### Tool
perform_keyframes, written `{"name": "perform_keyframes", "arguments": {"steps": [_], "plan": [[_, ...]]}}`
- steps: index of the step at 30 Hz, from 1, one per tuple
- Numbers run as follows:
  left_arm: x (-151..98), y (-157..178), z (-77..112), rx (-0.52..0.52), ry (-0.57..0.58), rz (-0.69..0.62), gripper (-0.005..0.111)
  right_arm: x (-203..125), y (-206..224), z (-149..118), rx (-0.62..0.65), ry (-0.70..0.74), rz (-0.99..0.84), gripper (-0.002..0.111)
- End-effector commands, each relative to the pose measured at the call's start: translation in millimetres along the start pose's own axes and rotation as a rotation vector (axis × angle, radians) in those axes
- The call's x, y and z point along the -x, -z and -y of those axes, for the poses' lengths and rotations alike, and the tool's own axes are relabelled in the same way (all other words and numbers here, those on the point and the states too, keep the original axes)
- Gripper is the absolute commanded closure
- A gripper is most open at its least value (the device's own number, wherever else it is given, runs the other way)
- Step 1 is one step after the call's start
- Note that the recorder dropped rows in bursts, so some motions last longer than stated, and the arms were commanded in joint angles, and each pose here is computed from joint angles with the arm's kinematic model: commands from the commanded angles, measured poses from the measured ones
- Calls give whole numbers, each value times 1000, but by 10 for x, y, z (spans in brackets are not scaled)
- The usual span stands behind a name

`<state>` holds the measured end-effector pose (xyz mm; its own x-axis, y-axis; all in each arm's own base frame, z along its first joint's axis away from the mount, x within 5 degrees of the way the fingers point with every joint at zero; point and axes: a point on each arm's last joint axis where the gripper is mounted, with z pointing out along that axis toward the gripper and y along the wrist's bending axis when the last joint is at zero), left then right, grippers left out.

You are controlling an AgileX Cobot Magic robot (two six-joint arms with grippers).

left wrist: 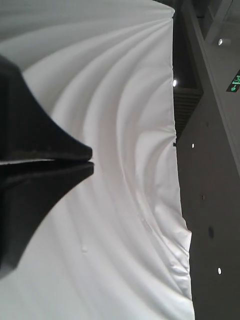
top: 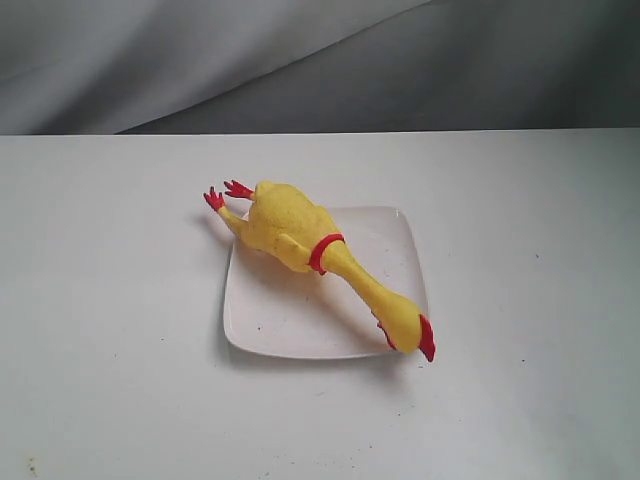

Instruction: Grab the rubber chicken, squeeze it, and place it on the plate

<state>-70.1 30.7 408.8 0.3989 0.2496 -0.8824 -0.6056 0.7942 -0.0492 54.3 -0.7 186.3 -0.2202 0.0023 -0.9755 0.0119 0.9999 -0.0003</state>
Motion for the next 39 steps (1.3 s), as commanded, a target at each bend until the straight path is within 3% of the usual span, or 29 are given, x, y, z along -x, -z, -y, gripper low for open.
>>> {"name": "perform_keyframes", "arguments": {"steps": [1,4,9,12,22,31,39], "plan": [[19,17,-9,9,-2,9,106,-10,-2,4,-5,4,1,108],[2,18,14,-16,59,-11,106,-10,-2,4,-5,4,1,108],[-86,28,140,-138,320,-122,106,-10,-2,4,-5,6,1,108],[-210,16,243,-202,383,-187,106,-10,-2,4,-5,6,1,108],[-831,-45,611,-414,267,-253,106,-10,-2,4,-5,4,1,108],[-1514,6,765,-457,194,-368,106,-10,-2,4,-5,4,1,108],[-1911,96,826,-485,154,-406,106,-10,-2,4,-5,6,1,108]]}}
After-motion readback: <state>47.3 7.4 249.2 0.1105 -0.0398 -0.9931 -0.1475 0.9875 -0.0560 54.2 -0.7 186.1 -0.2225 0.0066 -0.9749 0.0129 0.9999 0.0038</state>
